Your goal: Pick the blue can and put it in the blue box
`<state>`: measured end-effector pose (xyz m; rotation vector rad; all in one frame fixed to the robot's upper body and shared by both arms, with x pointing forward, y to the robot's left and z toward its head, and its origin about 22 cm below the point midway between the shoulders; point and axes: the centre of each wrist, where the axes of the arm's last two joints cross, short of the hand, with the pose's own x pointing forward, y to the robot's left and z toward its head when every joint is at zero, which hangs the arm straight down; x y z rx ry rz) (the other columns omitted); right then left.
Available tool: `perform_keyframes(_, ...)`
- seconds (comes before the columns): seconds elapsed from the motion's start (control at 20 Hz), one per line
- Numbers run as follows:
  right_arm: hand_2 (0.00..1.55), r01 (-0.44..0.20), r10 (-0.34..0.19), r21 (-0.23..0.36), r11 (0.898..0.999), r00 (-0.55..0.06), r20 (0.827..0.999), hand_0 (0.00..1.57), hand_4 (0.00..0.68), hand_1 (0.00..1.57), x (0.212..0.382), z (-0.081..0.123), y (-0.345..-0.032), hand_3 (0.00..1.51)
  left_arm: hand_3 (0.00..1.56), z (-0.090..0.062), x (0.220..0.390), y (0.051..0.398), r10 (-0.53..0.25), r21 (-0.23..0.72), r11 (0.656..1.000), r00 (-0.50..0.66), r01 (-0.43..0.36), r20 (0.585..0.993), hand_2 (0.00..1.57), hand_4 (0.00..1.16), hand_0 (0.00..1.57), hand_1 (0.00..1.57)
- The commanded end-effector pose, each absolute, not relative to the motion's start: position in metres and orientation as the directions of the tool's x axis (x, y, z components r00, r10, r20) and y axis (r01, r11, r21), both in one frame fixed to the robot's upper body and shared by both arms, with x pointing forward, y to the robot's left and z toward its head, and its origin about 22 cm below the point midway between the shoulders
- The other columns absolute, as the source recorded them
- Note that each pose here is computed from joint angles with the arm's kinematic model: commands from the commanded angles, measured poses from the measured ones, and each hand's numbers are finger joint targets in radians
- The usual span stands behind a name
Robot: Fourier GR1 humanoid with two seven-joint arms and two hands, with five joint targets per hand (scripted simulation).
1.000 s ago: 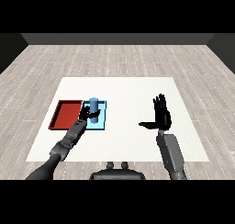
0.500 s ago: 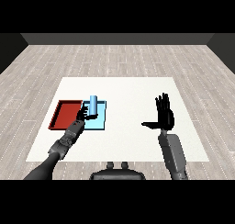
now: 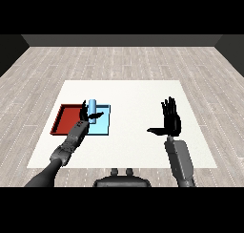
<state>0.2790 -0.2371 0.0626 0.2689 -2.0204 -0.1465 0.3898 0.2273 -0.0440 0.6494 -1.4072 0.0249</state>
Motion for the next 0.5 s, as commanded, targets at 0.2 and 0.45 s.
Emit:
perform_keyframes(0.2, 0.0, -0.138, -0.208, 0.166, 0.976, -0.394, 0.895, 0.0, 0.0, 0.0, 0.277, 0.055, -0.243, 0.0, 0.0, 0.005, 0.406, 0.204, -0.117, 0.081, 0.991, -0.423, -0.103, 0.899, 0.0, 0.0, 0.0, 0.0)
perform_keyframes(0.45, 0.0, -0.166, -0.182, 0.131, 0.978, -0.351, 0.918, 0.0, 0.0, 0.0, 0.271, 0.029, -0.241, 0.0, 0.0, -0.018, 0.372, 0.201, 0.132, -0.089, 0.989, -0.428, 0.12, 0.894, 0.0, 0.0, 0.0, 0.0)
